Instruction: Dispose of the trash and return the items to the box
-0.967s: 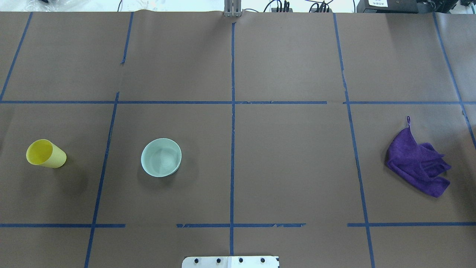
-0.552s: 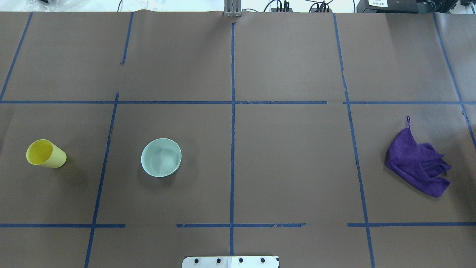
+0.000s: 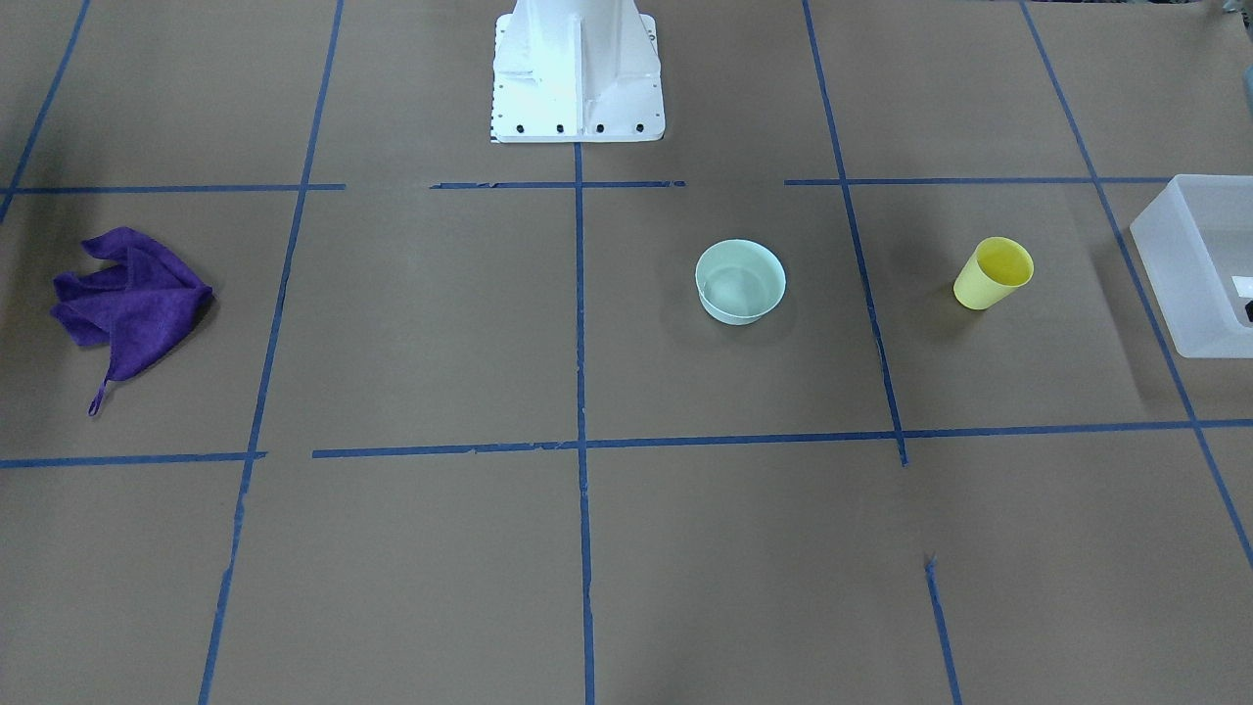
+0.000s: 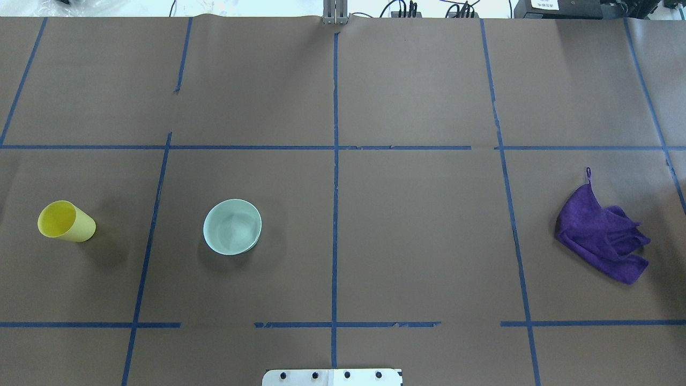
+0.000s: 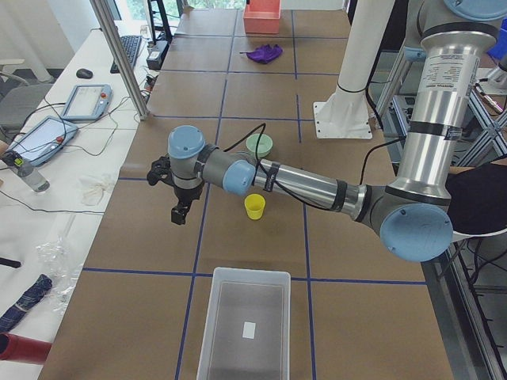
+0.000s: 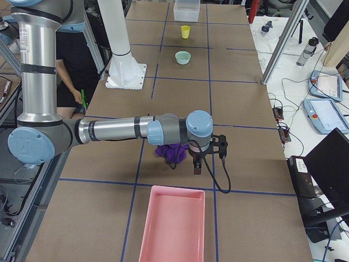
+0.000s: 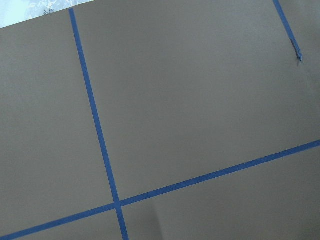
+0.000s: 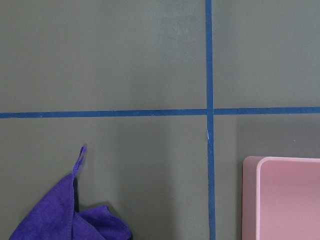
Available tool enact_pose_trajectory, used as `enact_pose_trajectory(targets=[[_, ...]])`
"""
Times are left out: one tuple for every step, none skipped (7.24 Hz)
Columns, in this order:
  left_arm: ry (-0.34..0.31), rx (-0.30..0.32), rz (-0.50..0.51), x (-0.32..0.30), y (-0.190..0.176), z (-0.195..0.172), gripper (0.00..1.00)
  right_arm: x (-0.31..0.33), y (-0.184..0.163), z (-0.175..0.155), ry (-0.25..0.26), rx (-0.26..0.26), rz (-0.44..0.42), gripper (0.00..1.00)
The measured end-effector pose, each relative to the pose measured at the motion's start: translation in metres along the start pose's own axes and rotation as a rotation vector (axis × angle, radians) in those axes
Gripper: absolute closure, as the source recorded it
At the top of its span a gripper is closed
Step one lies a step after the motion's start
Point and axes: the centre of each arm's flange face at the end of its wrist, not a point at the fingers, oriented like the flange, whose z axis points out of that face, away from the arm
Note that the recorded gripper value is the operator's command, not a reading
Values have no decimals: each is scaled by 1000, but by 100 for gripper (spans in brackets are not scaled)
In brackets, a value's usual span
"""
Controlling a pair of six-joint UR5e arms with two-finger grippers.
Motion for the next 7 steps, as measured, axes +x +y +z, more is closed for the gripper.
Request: enact_pose_trajectory(targets=[[13, -30, -66, 20, 5, 20, 0, -1, 0, -1, 2, 2, -2, 0], [22, -50, -135, 40, 21, 35, 0, -1, 0, -1, 4, 2, 0, 0], [33, -56, -191, 60, 44, 44, 0, -2, -2, -2, 6, 6, 4, 0], [51, -63, -248, 82, 66, 53, 0, -5, -6, -5, 8, 12, 5, 0], [71, -73, -309, 102, 86, 66, 0, -8, -9, -6, 8, 16, 4, 0], [81, -74, -368, 120, 107, 83, 0, -7, -10, -6, 9, 15, 6, 0], [81, -67, -407, 133, 125, 98, 0, -5, -9, -4, 11, 11, 11, 0]])
